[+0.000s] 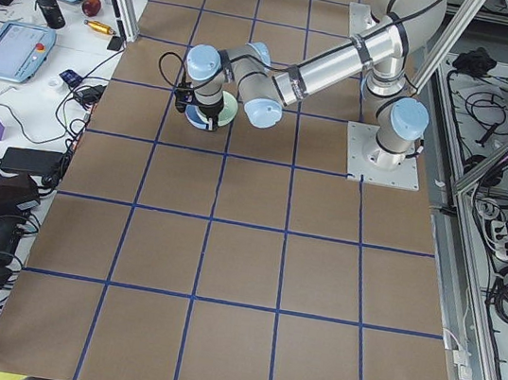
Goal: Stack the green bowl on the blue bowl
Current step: 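Carry the green bowl with the left gripper over the blue bowl, then lower the green bowl into the blue bowl and open the left gripper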
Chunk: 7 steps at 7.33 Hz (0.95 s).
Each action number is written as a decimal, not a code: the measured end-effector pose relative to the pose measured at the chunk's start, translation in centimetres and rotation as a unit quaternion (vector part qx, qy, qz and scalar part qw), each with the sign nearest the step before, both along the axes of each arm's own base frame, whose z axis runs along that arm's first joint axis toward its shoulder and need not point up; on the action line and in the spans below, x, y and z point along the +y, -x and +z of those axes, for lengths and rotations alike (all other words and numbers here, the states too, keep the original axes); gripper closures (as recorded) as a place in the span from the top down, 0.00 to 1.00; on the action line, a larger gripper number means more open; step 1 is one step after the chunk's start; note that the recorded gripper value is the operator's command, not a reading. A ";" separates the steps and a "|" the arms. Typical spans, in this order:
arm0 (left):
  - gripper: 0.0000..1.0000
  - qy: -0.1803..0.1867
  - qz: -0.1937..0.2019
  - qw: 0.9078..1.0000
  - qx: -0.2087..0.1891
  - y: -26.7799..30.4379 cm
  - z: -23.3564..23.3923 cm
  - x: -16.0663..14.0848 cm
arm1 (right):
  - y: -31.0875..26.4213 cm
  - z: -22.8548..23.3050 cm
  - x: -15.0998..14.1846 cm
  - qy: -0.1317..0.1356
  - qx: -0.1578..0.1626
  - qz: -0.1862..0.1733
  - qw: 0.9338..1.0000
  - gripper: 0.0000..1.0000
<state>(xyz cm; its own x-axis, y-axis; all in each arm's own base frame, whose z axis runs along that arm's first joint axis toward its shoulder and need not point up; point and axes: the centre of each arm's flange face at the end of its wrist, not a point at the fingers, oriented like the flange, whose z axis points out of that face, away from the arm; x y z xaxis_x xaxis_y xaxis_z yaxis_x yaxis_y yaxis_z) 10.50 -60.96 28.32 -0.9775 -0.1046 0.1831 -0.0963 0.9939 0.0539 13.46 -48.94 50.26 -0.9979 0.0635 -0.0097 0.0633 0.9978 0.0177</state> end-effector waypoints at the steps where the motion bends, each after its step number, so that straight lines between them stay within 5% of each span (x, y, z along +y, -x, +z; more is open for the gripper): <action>1: 0.10 0.005 0.004 1.000 0.005 0.5 -0.6 -1.1 | 0.0 0.0 0.0 0.000 0.000 0.000 1.000 1.00; 5: 0.14 0.004 0.016 1.000 0.018 3.8 -3.0 -3.4 | 0.0 0.0 0.0 0.000 0.000 0.000 1.000 1.00; 6: 0.23 0.003 0.016 1.000 0.018 3.9 -3.4 -3.6 | 0.0 0.0 0.0 0.000 0.000 0.000 1.000 1.00; 7: 0.55 0.004 0.014 1.000 0.016 3.9 -3.7 -3.7 | 0.0 0.0 0.0 0.000 0.000 0.000 1.000 1.00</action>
<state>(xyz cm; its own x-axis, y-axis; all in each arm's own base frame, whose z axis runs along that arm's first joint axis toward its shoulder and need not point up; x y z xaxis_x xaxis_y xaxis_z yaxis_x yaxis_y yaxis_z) 6.65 -64.67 24.60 -0.9677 -0.1301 0.2159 -0.1222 0.9913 0.0495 13.46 -48.94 50.30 -0.9979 0.0635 -0.0098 0.0633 0.9978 0.0169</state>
